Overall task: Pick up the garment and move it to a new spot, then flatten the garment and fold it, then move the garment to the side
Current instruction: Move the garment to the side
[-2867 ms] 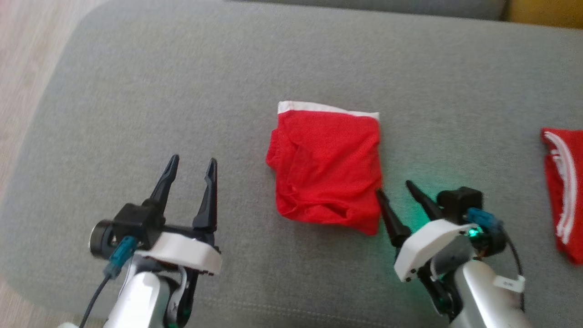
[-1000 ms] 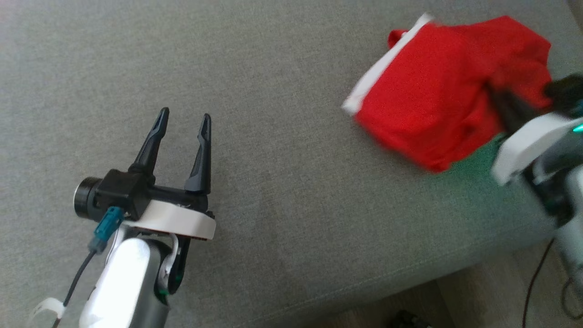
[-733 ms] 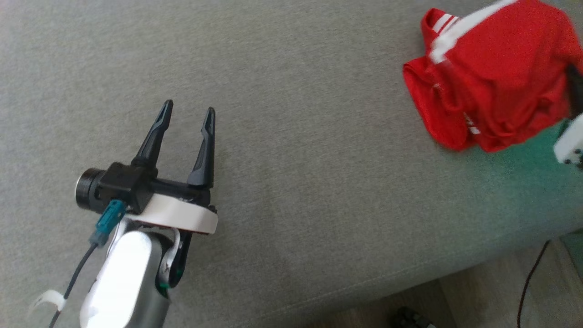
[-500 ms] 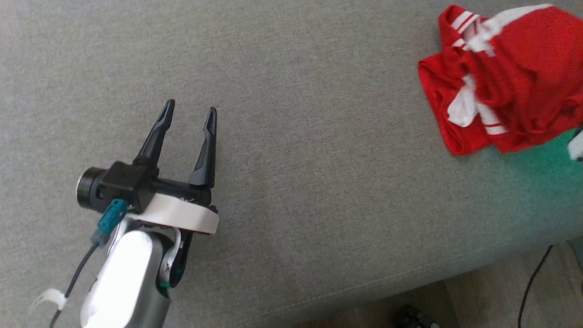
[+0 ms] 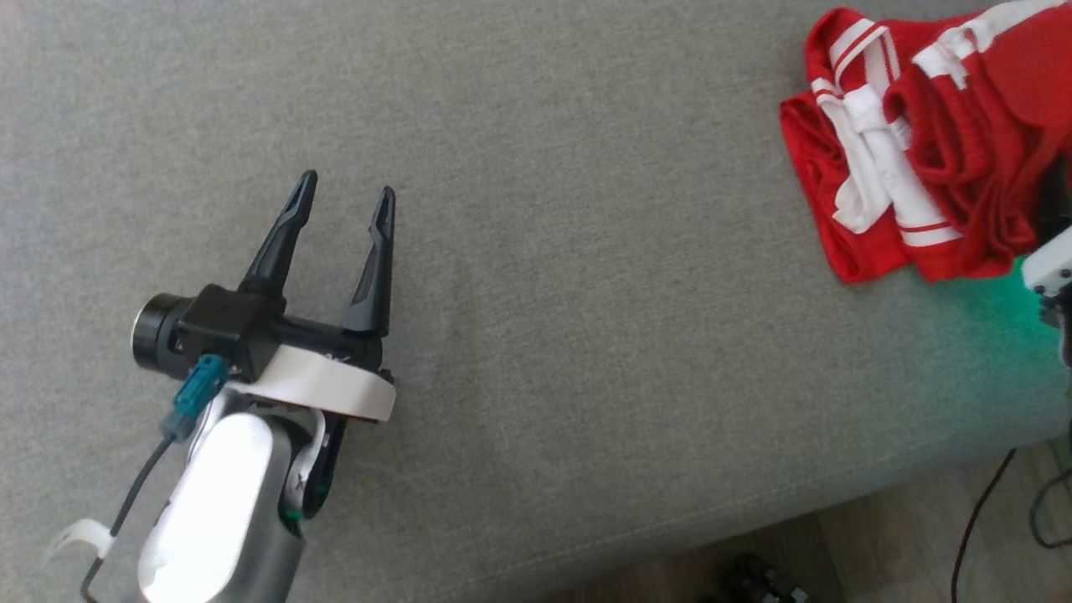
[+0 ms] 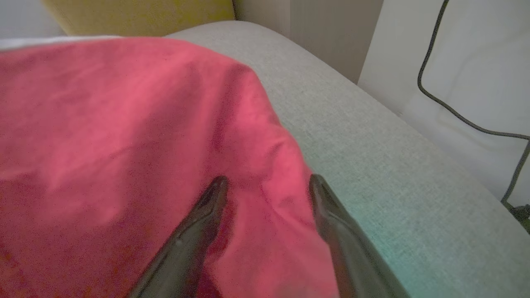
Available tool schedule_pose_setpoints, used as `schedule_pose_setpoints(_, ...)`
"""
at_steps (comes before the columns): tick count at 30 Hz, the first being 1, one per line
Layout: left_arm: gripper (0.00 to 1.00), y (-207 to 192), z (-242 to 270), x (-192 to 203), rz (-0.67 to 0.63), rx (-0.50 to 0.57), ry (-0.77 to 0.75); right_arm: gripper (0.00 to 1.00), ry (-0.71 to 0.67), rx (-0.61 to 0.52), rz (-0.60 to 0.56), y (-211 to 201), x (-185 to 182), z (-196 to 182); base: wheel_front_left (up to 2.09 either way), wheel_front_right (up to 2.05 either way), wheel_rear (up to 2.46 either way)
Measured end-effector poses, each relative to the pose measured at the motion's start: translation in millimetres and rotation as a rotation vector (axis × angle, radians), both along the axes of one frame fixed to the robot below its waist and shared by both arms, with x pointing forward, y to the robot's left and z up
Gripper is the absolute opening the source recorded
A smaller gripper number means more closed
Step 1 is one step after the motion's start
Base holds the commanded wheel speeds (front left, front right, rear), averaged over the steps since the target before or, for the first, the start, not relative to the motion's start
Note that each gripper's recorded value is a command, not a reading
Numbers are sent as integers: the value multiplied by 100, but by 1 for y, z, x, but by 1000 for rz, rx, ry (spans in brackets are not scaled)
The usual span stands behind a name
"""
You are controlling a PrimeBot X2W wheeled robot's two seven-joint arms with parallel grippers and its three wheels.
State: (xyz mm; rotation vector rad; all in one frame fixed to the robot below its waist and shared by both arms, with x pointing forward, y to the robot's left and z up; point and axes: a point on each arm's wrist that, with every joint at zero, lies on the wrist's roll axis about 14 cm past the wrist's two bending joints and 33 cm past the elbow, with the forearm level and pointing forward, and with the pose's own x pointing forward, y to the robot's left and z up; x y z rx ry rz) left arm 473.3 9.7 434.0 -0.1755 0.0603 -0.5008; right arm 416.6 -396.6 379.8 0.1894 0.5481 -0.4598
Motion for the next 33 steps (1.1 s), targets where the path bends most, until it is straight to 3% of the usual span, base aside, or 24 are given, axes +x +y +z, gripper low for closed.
schedule_pose_setpoints(5, 100, -2, 8, -3, -7, 7, -15, 100, -86, -35, 46, 8, 10, 23, 0, 0, 0)
schedule_pose_setpoints(12, 100, 2, 26, -17, 6, 18, -39, 100, -309, -116, 140, 32, 6, 82, 0, 0, 0)
schedule_pose_setpoints(23, 100, 50, 46, -47, 156, 61, -58, 100, -520, -155, 345, 140, -12, 134, 0, 0, 0)
schedule_pose_setpoints(33, 100, 116, 61, -91, 329, 120, -78, 100, -550, -92, 510, 215, -30, 144, 0, 0, 0)
